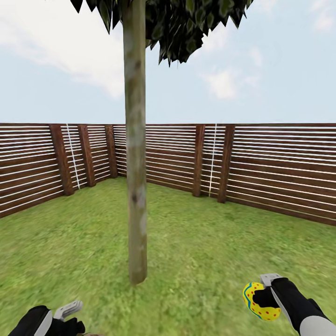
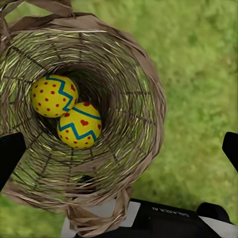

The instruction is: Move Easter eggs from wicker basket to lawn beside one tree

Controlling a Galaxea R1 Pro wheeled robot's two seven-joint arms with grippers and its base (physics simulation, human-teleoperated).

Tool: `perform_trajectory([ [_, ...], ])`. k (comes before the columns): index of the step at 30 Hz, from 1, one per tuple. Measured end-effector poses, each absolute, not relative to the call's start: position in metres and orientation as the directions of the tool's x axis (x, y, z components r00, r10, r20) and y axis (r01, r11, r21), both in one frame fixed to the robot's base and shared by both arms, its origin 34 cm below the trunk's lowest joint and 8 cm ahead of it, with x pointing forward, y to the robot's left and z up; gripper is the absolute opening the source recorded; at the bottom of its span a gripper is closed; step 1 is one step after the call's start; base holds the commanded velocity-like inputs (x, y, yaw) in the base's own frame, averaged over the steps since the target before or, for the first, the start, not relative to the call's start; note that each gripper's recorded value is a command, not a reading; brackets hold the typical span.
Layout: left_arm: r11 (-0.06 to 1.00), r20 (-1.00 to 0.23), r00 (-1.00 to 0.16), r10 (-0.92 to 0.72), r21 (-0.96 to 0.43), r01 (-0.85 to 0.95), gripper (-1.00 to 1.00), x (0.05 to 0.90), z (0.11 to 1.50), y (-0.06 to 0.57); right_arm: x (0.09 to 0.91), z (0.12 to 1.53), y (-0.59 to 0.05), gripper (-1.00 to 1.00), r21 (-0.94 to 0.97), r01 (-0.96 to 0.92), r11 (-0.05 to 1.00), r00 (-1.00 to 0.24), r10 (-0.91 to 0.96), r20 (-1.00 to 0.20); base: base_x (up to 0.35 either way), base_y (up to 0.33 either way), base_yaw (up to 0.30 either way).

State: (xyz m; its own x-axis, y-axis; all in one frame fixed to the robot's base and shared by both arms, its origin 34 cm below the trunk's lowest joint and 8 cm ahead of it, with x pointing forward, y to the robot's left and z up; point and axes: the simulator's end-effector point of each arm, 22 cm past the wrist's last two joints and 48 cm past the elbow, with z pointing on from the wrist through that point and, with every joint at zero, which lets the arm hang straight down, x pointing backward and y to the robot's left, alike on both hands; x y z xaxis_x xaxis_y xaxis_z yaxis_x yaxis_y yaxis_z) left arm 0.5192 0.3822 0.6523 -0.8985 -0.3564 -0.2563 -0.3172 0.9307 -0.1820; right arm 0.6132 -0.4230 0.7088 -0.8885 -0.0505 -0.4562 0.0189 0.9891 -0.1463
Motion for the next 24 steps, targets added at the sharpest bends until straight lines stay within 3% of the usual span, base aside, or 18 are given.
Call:
perform_trajectory([
  [8, 0.932, -0.29, -0.886, -0.362, -0.095, -0.35, 1.0, 0.513, 0.668, 0.453, 0.613, 0.707, -0.421, -1.0, -0.144, 0.017, 0.989, -0.89, -0.05, -0.454, 0.0, 0.0, 0.0],
  [24, 0.934, -0.286, -0.889, -0.358, -0.096, -0.345, 1.0, 0.512, 0.652, 0.449, 0.612, 0.693, -0.423, -1.0, -0.145, 0.02, 0.989, -0.89, -0.048, -0.454, 0.0, 0.0, 0.0],
])
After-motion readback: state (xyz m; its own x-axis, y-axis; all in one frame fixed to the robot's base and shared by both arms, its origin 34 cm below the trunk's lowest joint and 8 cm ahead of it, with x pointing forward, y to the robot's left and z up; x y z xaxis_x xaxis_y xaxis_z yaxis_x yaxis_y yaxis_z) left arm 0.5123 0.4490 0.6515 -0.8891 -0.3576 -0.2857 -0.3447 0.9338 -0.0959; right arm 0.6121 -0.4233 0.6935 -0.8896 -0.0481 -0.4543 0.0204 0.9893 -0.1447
